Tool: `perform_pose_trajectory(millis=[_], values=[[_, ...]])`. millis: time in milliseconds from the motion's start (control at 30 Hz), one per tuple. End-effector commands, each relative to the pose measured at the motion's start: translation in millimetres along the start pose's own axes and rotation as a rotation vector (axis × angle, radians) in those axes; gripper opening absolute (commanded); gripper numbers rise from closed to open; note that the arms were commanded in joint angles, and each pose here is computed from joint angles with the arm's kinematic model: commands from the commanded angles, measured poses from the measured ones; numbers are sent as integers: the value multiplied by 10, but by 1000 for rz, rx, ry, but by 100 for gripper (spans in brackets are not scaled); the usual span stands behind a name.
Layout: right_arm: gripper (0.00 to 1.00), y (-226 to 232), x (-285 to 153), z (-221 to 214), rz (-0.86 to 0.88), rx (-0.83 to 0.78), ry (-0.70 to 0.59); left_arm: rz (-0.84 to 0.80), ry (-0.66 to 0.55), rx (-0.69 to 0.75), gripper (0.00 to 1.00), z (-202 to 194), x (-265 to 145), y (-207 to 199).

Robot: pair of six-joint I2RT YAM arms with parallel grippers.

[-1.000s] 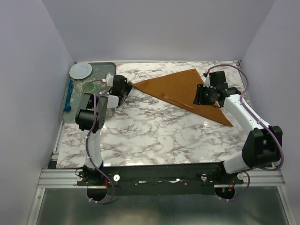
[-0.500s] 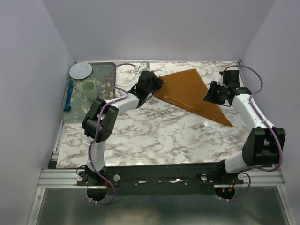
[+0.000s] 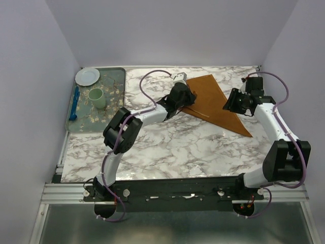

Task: Fold the napkin, place the utensils inside, and roll it up
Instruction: Fold the napkin

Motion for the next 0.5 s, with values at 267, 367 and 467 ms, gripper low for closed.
perform_pose_trajectory(millis=[267,367,467], values=[[51,-71,-24,-36,38,46,13,-31,78,61,0,-377,132,-190],[51,-75,-8,-56,39,49,22,-33,92,56,0,-435,157,-174],[51,-78,11,-70,41,49,29,-41,111,43,0,-513,179,-174]])
Point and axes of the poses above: each gripper's point midway between its finger pads, its own x axis out along the fingers, its own y axis along the line the jaws close on, z = x × y, the point moved 2 cm from there along -x, back along the fingers, and after that the axes turned 9 degrees about x, right-handed, at the moved point
